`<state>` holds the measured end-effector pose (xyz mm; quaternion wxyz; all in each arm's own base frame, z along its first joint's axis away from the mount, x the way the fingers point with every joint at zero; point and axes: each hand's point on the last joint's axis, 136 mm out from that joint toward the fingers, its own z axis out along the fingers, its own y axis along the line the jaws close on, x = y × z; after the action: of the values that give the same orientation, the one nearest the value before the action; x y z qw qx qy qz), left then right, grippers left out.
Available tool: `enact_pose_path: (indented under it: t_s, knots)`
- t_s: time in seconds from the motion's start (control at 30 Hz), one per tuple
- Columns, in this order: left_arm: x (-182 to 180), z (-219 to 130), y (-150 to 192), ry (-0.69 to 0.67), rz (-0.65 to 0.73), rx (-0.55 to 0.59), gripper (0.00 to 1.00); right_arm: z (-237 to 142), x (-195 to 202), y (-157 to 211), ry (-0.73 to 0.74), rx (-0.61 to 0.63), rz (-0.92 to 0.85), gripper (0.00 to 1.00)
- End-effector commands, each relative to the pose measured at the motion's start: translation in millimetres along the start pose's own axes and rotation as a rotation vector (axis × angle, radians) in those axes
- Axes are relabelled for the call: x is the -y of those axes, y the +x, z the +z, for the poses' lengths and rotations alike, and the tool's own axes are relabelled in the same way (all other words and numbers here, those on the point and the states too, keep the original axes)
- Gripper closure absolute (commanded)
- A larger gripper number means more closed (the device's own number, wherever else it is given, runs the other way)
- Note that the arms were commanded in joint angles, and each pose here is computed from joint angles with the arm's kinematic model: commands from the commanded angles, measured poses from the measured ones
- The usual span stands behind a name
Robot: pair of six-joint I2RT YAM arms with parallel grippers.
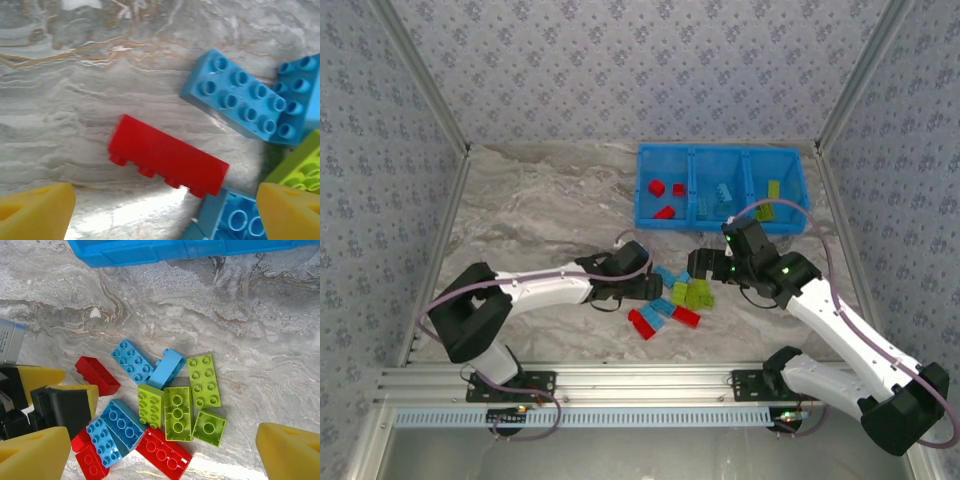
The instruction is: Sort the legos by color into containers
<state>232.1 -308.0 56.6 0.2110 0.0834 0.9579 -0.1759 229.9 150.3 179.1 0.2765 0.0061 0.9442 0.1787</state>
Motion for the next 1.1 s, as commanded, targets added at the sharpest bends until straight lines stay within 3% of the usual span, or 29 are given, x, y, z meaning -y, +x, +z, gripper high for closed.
enact_pose_path:
  t_s: [0.0,0.27,0.77,0.9,1.07]
  knots:
    - [9.6,9.7,-6.0,-0.019,0.034,-0.008,0.03,-3.4,6.0,0.0,0.028,0.000,0.016,0.02]
    - [-9.4,29.5,-5.4,-0.149,0.136,-0.006,0.01,-8.5,9.8,1.0,0.035,0.014,0.015,0.02]
    - [-12.1,38.6,-5.7,-0.168,0.201,-0.009,0.33,-5.2,2.3,4.8,-0.005,-0.014,0.012,0.02]
    - [-5.6,28.6,-10.0,-0.139,0.206,0.000,0.43,-4.6,-5.0,3.9,-0.039,-0.014,0.012,0.02]
    - [12.0,-12.3,-34.0,-0.075,0.200,0.093,0.45,-6.8,-23.8,4.4,-0.123,-0.022,-0.027,0.02]
